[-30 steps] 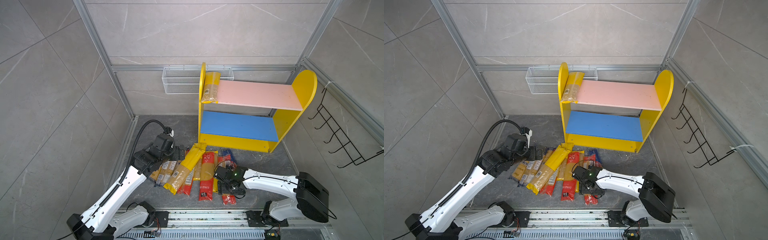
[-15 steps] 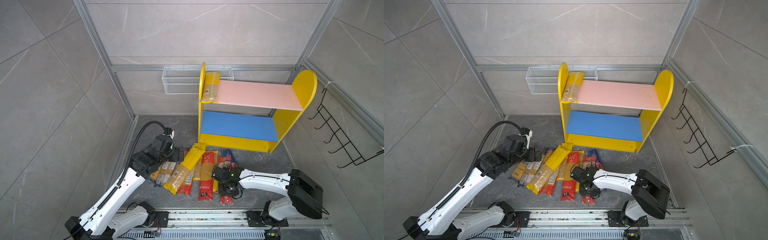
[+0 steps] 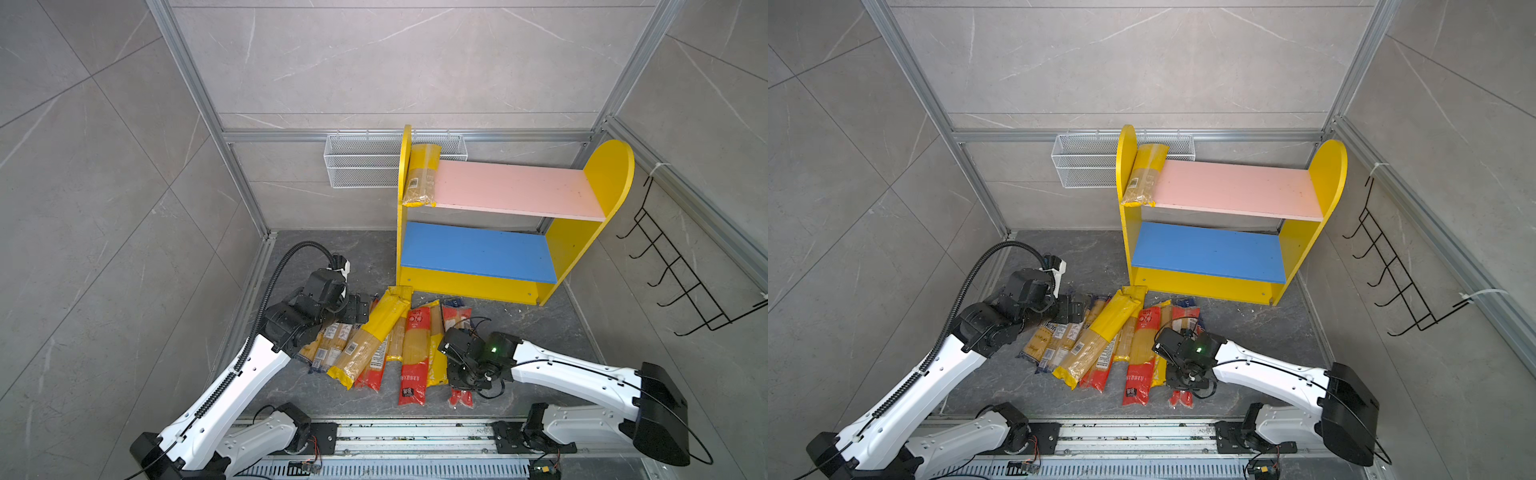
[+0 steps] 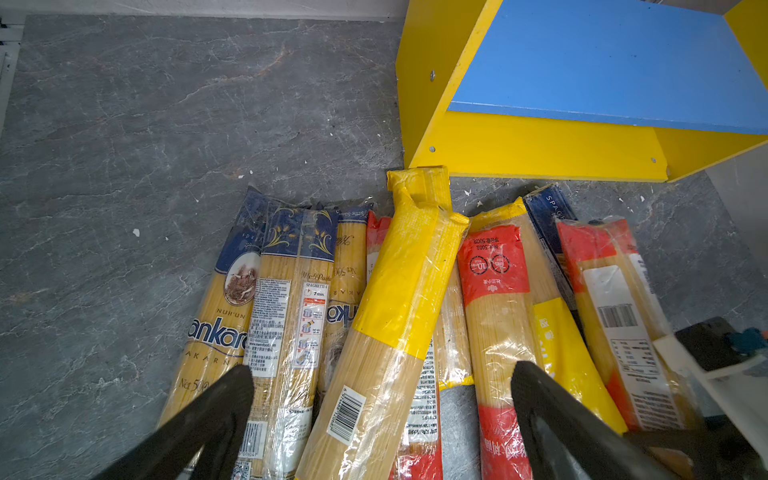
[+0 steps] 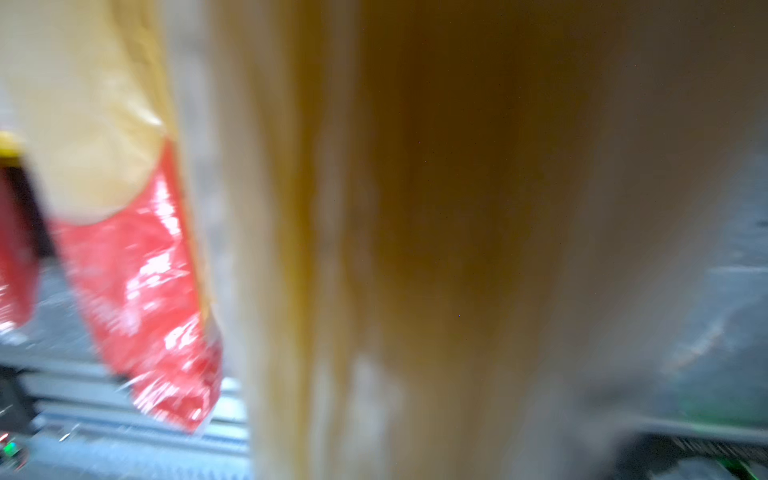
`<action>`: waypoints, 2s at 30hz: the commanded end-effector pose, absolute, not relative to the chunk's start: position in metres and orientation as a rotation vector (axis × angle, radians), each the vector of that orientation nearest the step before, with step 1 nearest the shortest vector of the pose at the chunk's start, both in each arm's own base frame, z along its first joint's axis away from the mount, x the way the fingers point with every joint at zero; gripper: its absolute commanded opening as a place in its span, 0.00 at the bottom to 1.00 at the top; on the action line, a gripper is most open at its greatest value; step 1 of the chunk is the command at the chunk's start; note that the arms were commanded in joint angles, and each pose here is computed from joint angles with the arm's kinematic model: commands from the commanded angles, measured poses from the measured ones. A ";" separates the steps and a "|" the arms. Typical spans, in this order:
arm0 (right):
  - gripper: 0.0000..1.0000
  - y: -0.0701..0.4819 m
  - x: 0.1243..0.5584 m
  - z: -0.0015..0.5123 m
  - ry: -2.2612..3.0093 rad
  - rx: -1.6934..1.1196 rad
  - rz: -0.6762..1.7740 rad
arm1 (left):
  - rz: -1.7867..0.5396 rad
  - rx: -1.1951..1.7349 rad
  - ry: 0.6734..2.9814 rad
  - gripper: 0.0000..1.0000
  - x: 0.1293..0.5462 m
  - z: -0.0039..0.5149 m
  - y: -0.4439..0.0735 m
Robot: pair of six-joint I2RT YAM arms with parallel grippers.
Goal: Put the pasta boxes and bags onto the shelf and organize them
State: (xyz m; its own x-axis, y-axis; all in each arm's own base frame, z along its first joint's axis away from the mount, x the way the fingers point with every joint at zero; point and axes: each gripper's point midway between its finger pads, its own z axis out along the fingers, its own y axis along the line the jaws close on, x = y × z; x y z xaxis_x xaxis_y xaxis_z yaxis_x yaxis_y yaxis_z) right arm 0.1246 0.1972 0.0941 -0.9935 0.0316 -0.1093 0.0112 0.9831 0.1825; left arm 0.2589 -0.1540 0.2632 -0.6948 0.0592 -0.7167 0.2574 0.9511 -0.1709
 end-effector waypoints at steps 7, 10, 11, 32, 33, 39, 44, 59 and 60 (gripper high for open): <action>0.00 0.212 0.155 0.159 2.821 -0.060 0.371 | -0.376 0.212 2.244 1.00 0.269 0.290 -0.162; 0.00 0.222 0.163 0.145 2.834 -0.072 0.353 | -0.384 0.202 2.237 1.00 0.270 0.292 -0.163; 0.00 0.225 0.166 0.140 2.840 -0.072 0.350 | -0.385 0.201 2.237 1.00 0.270 0.292 -0.163; 0.11 0.181 0.142 0.122 2.980 0.057 0.319 | -0.382 0.218 2.246 1.00 0.274 0.294 -0.167; 0.18 0.181 0.141 0.121 2.981 0.059 0.331 | -0.388 0.220 2.245 1.00 0.275 0.294 -0.168; 0.23 0.196 0.150 0.100 2.993 0.076 0.367 | -0.404 0.228 2.246 1.00 0.277 0.292 -0.173; 0.25 0.204 0.162 0.073 3.035 0.101 0.358 | -0.398 0.231 2.239 1.00 0.275 0.294 -0.171; 0.29 0.159 0.180 0.176 2.877 0.079 0.217 | -0.342 0.277 2.245 1.00 0.272 0.290 -0.164; 0.35 0.154 0.180 0.169 2.890 0.075 0.171 | -0.341 0.282 2.248 1.00 0.272 0.288 -0.165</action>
State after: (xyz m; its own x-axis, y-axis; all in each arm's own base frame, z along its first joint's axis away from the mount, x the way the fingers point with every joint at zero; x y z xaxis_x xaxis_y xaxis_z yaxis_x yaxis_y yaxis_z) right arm 0.1753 0.1742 0.1478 -0.9851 0.0897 -0.1468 0.0623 0.9814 0.1818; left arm 0.2698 -0.1650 0.2796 -0.6668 0.0654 -0.7423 0.2895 0.9407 -0.1771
